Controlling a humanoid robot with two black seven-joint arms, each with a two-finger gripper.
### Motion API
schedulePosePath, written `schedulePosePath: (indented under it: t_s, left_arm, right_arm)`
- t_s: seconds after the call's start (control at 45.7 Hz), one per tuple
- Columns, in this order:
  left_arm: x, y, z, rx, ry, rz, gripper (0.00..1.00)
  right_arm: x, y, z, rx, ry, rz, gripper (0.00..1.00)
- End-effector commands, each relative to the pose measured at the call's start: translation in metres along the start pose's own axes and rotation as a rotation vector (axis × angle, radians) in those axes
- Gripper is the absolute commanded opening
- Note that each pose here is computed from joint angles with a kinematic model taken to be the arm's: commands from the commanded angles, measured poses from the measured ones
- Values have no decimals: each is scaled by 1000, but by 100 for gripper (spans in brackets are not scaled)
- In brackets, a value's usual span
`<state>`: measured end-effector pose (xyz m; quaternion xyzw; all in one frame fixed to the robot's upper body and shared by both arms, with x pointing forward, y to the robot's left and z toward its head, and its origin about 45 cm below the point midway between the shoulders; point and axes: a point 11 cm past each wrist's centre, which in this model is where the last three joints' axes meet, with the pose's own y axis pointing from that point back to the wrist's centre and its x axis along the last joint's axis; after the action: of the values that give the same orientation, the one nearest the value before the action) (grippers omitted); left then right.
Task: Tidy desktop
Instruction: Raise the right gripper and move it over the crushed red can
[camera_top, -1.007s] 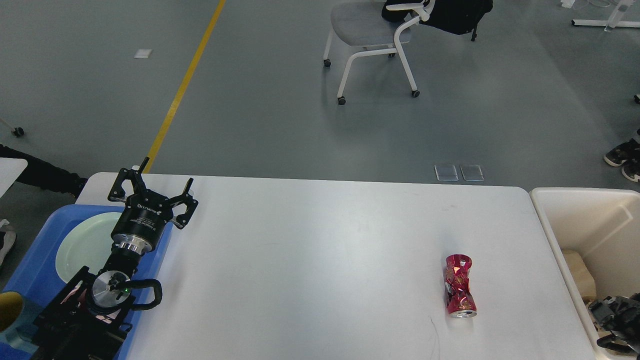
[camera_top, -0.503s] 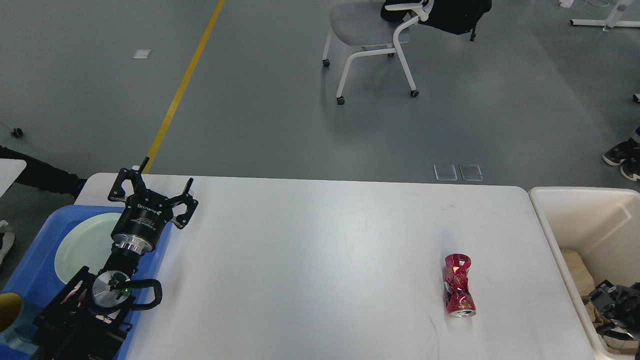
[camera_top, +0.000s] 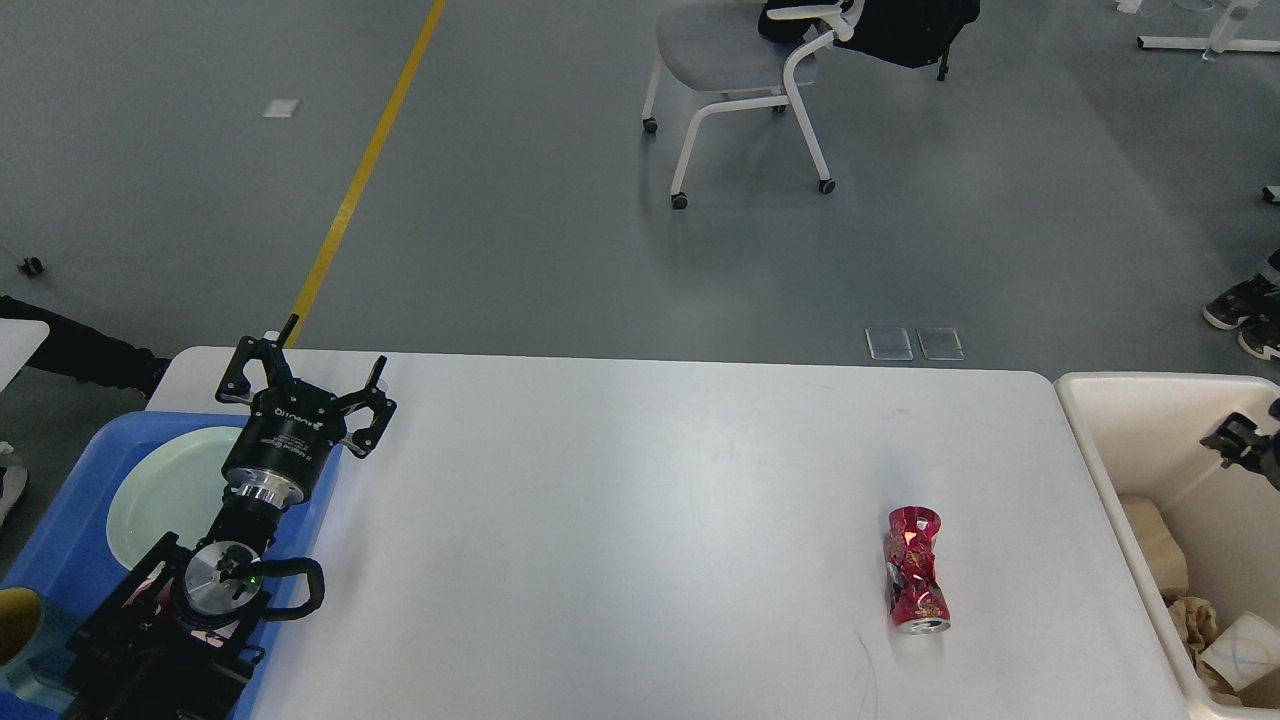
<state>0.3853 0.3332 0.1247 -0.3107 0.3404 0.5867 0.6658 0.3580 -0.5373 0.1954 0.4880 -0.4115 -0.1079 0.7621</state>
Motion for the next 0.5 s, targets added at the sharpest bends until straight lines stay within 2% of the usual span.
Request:
schedulePosePath:
  t_s: [0.0,0.131,0.241,0.285,0.35,0.482]
  left_arm:
    - [0,0,0,0,0,-1,96]
    - [0,0,0,0,0,-1,96]
    - [0,0,0,0,0,-1,96]
    - [0,0,0,0,0,1,96]
    - [0,0,0,0,0,1,96]
    - [0,0,0,0,0,-1,96]
  right_arm:
    - [18,69,-46,98,161,-96,100]
    - [27,160,-105,204,382,-183,100]
    - [18,228,-133,249,554,-234,100]
    - [6,267,-138,281,639,-250,100]
    - [-6,299,-136,317,688,-247,100]
    - [-31,340,-116,371,749,-271,100]
